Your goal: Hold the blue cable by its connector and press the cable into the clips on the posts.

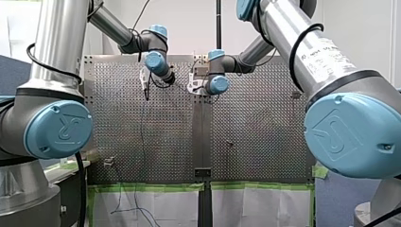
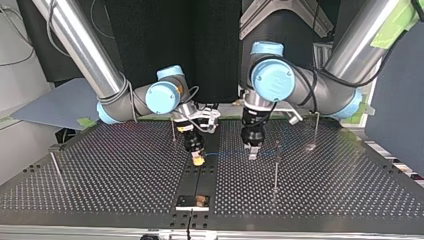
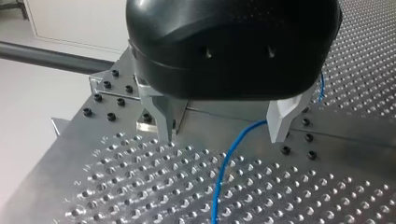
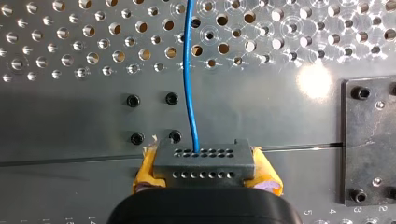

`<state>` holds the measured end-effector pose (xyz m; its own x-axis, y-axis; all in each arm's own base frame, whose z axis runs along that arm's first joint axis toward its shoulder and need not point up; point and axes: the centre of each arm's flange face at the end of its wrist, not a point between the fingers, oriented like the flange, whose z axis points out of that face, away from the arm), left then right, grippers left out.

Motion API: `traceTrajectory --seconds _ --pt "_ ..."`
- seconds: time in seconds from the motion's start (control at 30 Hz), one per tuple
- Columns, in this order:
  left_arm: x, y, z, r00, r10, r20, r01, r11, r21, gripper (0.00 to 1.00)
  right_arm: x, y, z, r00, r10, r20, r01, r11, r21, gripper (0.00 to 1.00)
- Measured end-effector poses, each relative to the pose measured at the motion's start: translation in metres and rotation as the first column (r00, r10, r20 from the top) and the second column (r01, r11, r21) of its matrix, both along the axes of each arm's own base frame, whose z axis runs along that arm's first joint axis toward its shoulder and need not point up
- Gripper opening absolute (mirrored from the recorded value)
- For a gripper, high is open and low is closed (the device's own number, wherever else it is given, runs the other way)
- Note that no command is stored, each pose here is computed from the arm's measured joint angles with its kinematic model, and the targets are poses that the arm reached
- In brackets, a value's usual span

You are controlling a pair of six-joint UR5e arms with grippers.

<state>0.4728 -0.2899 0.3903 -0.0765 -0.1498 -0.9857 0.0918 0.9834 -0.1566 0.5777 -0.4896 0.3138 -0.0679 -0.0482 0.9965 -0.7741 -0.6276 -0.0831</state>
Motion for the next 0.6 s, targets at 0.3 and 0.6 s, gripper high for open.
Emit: traceTrajectory --seconds 0.3,0.6 --pt "0.012 0.002 -0.018 0.999 0.034 -0.028 -0.032 0.9983 0.049 1.0 0.001 0.001 0.0 1.0 0.002 0.0 -0.002 1.0 0.0 0.0" --pt "0.021 0.002 -0.005 0.9988 0.049 0.001 -0.049 0.9976 0.049 1.0 0.002 0.002 -0.001 1.0 0.004 0.0 -0.004 1.0 0.0 0.0"
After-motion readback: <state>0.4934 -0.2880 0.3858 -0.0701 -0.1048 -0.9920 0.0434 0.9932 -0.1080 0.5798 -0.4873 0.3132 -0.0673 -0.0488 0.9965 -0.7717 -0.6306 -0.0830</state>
